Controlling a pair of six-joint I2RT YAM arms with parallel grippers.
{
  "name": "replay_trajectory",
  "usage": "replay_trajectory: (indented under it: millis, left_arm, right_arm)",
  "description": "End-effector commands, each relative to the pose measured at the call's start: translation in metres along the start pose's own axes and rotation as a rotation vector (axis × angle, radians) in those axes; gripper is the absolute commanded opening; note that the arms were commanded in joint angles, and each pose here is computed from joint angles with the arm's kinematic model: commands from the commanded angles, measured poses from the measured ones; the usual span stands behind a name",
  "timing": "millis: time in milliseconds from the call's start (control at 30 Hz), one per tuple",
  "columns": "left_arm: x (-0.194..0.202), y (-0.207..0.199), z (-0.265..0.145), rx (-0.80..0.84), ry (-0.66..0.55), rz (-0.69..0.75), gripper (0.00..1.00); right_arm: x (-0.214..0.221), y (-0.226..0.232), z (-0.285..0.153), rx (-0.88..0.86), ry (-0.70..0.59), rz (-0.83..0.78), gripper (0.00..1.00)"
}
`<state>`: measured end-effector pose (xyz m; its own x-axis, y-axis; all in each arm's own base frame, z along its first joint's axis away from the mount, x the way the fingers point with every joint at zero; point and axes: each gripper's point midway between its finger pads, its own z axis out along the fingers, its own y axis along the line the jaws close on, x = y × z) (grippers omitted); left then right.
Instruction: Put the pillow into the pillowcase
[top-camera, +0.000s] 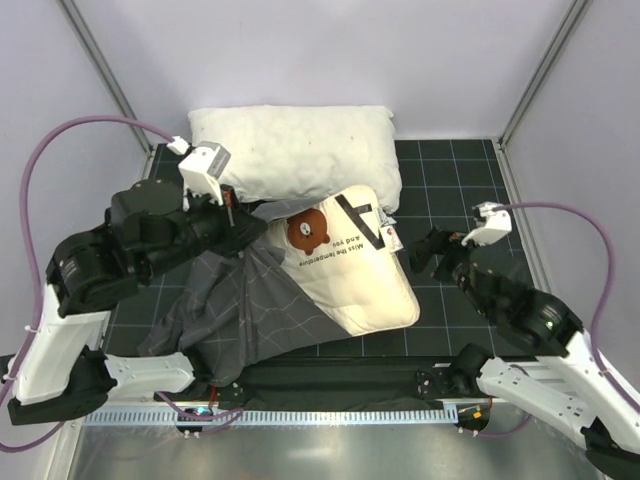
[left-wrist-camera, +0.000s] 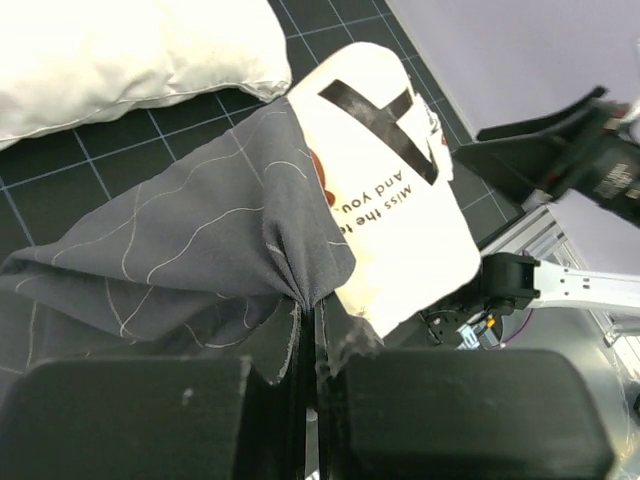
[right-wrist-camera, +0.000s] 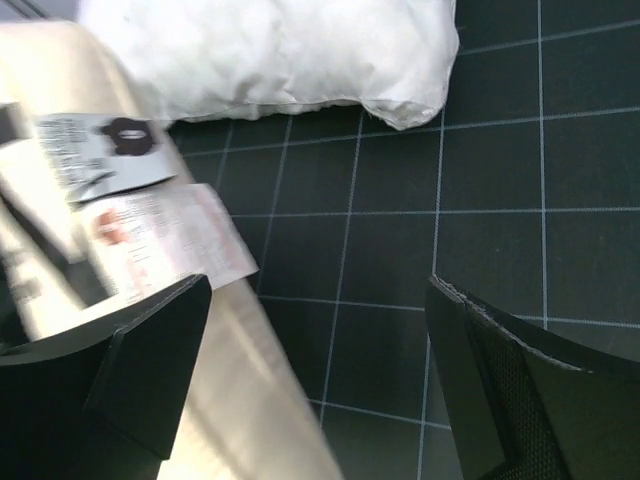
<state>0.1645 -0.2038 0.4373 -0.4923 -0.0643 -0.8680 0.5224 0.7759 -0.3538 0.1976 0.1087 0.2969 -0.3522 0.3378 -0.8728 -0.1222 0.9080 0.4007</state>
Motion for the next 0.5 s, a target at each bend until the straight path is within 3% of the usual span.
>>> replay_trajectory:
  millis: [0, 133, 167, 233, 367, 467]
  left_arm:
    - [-0.055, -0.003, -0.054, 0.059, -0.236, -0.047, 0.0]
    - [-0.058, 0.01, -0.078, 0.027, -0.27, -0.052, 0.0]
    - [-0.058, 0.012, -0.083, 0.029, -0.28, -0.056, 0.0]
    - [-0.058, 0.017, -0.093, 0.02, -0.298, -0.061, 0.0]
    - [-0.051, 0.025, -0.088, -0.018, -0.278, -0.047, 0.0]
    - [-0.048, 0.025, -0.077, -0.033, -0.262, -0.04, 0.0]
  right_arm:
    - [0.009, 0.001, 0.021, 0.01, 0.038, -0.023, 0.95]
    - [0.019, -0.003, 0.046, -0.058, 0.068, 0.048, 0.95]
    - [0.039, 0.006, 0.05, -0.139, 0.139, 0.054, 0.95]
    - [0.048, 0.023, 0.057, -0.286, 0.156, 0.076, 0.95]
    - [0.053, 0.089, 0.025, -0.709, 0.2, 0.097, 0.9]
    - [0.06, 0.116, 0.01, -0.759, 0.252, 0.017, 0.89]
